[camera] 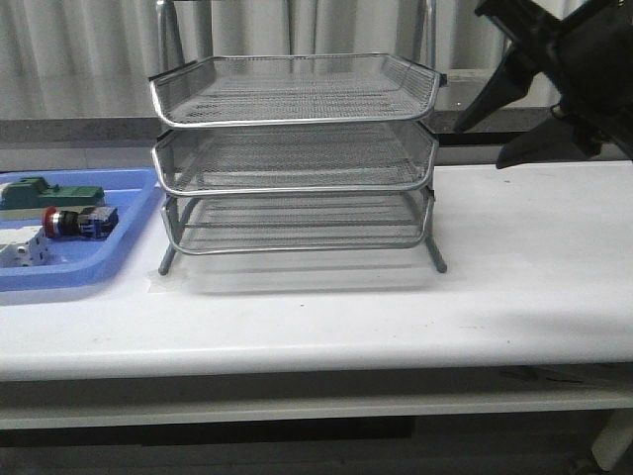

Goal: Place button on rack with both arms
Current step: 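Reach the right gripper to the middle mesh tray's front edge and grasp it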

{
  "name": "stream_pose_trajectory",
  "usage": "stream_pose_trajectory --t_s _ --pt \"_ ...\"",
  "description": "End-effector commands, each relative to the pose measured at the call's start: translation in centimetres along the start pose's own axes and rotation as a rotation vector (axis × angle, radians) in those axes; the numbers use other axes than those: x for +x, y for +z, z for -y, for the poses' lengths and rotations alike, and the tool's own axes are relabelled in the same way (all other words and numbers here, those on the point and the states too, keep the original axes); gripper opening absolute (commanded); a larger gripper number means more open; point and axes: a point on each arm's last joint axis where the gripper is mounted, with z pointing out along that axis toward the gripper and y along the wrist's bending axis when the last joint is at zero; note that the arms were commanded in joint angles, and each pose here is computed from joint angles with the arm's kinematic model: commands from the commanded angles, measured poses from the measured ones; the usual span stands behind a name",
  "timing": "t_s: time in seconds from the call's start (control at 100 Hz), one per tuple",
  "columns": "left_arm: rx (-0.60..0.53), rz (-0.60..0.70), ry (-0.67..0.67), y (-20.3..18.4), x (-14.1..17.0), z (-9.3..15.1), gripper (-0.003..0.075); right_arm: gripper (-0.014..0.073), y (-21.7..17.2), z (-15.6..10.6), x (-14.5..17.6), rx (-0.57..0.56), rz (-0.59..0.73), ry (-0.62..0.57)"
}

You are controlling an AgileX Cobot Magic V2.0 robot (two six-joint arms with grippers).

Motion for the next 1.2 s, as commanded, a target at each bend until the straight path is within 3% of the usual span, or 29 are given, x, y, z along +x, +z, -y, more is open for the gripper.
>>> stream_pose_trajectory --t_s 0.0,0.34,0.79,1.03,1.19 --pt "-0.003 0.061 -0.017 -0.2 0.9 0.1 -0.0021 0.0379 0.2 -1.6 -1.4 -0.079 0.022 -0.005" --pt "-0.003 0.061 -0.017 -0.2 0.9 0.1 -0.0021 0.0379 4.6 -1.6 -1.7 -0.106 -0.071 -0.001" --pt "-0.003 0.061 -0.017 -0.2 0.9 0.1 -0.0021 0.0373 7.6 -2.1 -2.6 -0.111 -0.081 -0.013" --pt "-0.003 0.061 -0.017 -0.2 0.9 0.1 -0.0021 0.0117 7.6 -2.1 -2.5 -0.113 -0.084 -0.013" --pt "-0.003 0.061 -0.017 -0.2 0.9 0.1 -0.0021 0.0075 7.6 -2.1 -2.5 -0.118 -0.094 -0.017"
